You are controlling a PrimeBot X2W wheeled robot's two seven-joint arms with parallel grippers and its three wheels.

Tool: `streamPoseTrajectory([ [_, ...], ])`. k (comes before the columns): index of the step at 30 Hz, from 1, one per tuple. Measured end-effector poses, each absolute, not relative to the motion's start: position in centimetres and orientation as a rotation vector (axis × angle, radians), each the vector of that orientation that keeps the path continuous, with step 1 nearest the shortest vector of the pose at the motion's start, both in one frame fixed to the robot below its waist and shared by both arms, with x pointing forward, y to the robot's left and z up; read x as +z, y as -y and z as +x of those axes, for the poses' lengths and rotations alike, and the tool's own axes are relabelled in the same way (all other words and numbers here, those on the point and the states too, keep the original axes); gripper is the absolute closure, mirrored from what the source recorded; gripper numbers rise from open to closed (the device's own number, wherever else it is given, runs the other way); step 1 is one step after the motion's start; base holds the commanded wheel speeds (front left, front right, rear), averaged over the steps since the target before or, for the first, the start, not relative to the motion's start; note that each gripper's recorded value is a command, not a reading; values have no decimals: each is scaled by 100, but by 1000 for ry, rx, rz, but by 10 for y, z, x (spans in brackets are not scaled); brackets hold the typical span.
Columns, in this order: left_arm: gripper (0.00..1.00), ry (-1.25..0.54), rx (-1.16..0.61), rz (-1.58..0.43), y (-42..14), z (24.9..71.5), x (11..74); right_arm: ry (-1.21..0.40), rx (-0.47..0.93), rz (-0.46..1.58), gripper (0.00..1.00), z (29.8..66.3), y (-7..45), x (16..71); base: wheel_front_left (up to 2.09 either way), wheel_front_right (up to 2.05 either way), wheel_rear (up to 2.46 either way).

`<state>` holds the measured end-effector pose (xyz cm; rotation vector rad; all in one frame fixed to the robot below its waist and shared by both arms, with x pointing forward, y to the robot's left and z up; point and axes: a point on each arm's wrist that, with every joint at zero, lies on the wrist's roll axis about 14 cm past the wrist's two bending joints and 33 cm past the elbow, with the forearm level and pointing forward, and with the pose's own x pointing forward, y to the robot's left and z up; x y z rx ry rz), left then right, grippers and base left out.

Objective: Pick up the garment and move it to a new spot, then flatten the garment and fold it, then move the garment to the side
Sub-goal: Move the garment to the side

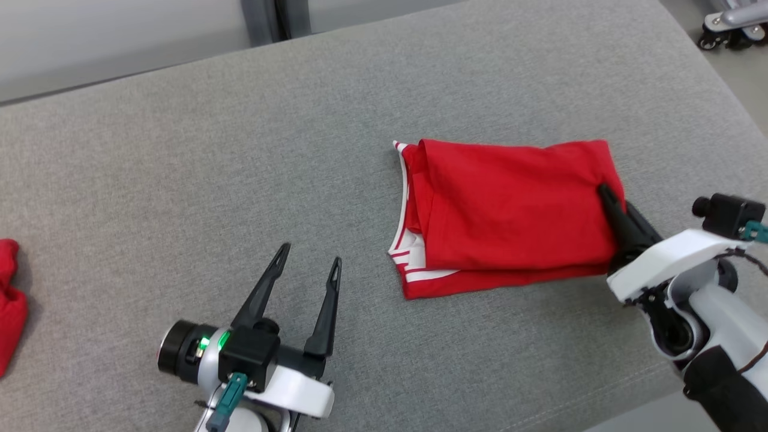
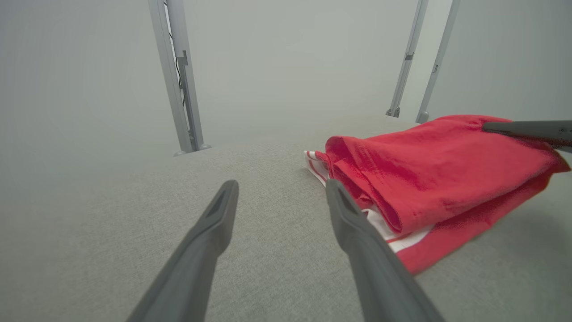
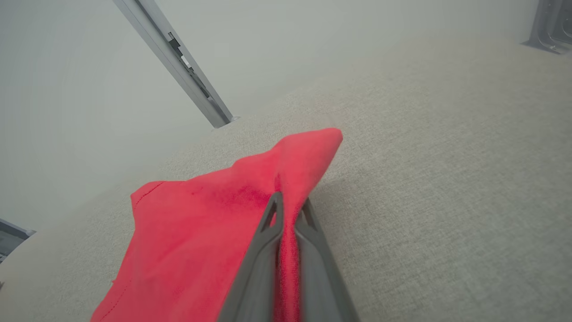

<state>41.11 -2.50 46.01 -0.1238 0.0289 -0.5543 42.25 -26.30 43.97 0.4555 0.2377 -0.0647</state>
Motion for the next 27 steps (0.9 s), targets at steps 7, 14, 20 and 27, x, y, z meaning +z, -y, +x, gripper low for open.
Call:
streamPoseTrajectory([
  [7, 0, 18, -585, -124, 34, 427, 468, -220, -33, 333, 100, 455, 276, 451, 0, 0, 0],
  [14, 0, 99, -609, -154, 44, 450, 482, -232, -36, 131, 100, 498, 307, 451, 0, 0, 0],
  [20, 0, 150, -623, -162, 50, 469, 486, -246, -75, -18, 100, 528, 341, 443, 0, 0, 0],
  [27, 0, 150, -607, -163, 44, 485, 478, -241, -171, -133, 100, 550, 389, 439, 0, 0, 0],
])
